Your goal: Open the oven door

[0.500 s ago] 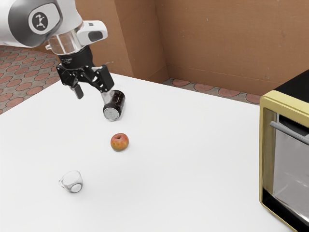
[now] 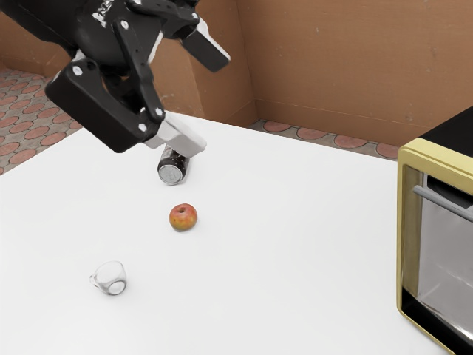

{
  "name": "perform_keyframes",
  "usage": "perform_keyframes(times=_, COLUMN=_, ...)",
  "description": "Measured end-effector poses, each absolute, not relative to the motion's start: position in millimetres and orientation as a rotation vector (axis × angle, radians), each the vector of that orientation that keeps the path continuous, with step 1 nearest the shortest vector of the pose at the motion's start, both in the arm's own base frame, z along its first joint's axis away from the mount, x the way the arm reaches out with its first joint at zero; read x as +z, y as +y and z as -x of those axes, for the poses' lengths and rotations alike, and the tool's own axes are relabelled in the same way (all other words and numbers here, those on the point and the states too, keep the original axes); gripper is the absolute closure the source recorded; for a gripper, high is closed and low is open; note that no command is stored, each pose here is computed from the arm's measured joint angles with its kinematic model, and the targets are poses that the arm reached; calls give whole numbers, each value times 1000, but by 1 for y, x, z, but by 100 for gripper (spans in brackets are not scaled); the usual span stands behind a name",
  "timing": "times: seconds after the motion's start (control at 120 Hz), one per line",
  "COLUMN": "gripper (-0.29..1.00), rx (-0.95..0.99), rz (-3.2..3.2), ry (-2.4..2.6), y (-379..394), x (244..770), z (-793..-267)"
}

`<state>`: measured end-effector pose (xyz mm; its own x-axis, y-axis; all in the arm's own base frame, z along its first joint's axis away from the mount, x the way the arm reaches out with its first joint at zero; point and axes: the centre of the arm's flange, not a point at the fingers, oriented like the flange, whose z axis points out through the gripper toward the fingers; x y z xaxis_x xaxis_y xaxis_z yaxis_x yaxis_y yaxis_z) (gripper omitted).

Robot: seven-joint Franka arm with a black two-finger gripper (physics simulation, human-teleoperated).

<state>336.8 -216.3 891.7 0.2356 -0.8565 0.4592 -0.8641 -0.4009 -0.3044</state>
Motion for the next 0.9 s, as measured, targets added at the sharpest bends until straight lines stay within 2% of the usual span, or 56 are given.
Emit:
perform_keyframes(times=0.158, gripper=0, rx=929, rz=-2071, ry=-2337, y=-317, x=849, z=-312)
perform_keyframes(times=0.267, gripper=0, rx=898, rz=-1893, ry=-2571, y=-354, x=822, z=-331)
perform_keyframes(times=0.592, gripper=0, rx=778, rz=-1416, ry=-3008, y=-375, x=775, z=-304)
perform_keyframes(times=0.9, gripper=0, rx=726, rz=-1151, ry=-3169, y=-397, x=744, z=-321)
